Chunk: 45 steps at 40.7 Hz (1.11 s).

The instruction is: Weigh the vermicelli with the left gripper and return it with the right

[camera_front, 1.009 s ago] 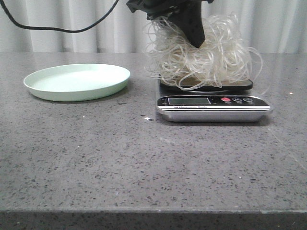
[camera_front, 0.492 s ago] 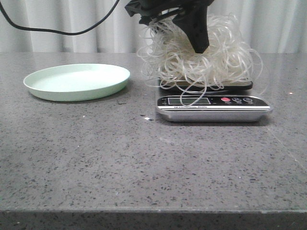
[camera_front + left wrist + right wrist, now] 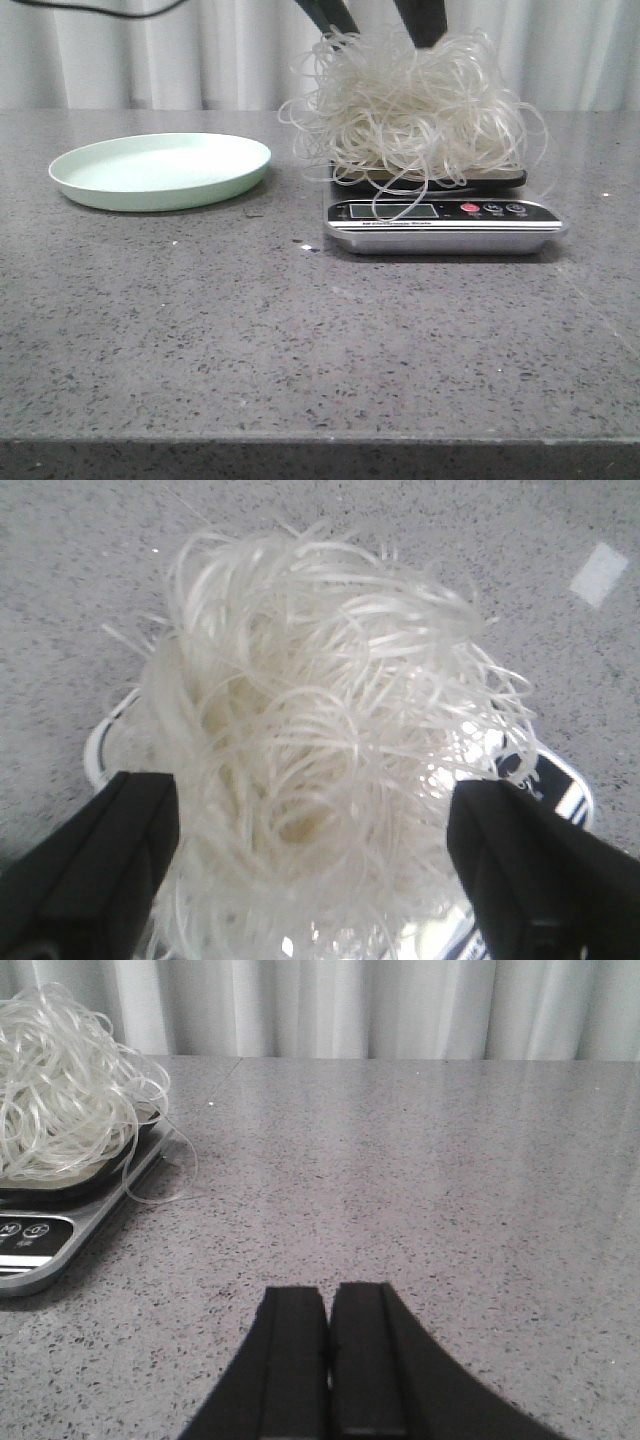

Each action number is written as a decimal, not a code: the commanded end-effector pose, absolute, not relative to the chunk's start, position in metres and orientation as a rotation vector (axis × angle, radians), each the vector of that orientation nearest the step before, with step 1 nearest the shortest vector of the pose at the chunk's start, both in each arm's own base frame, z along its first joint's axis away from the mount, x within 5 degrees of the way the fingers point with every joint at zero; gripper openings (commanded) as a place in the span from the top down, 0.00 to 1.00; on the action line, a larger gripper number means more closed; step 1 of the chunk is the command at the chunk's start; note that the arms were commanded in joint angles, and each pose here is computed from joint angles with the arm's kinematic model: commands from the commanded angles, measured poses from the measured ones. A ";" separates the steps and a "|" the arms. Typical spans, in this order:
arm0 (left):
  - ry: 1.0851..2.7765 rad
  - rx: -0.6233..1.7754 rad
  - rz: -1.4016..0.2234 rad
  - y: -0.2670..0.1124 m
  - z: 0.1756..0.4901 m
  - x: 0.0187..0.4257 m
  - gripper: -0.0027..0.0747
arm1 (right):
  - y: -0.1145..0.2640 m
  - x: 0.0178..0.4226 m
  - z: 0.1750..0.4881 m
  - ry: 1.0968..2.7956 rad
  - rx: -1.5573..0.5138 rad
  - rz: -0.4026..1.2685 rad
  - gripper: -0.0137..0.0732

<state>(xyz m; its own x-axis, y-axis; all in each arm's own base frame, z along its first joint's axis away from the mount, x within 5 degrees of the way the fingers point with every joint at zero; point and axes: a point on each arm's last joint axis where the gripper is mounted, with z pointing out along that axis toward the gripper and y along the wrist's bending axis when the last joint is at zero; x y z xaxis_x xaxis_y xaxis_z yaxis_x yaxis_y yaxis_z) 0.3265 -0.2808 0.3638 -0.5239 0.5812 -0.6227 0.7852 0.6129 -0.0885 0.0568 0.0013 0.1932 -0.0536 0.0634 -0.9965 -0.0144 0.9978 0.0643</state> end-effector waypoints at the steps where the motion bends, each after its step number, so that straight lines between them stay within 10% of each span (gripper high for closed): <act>1: 2.173 0.972 -0.505 -0.258 0.418 0.310 0.19 | 0.000 0.055 0.204 1.521 0.032 0.044 0.67; 19: 2.154 0.747 -0.413 -0.178 0.457 0.289 0.34 | 0.000 0.055 0.204 1.521 0.032 0.044 0.67; 45: 1.991 0.325 -0.188 -0.045 0.405 0.166 0.68 | 0.000 0.055 0.206 1.503 0.033 0.043 0.67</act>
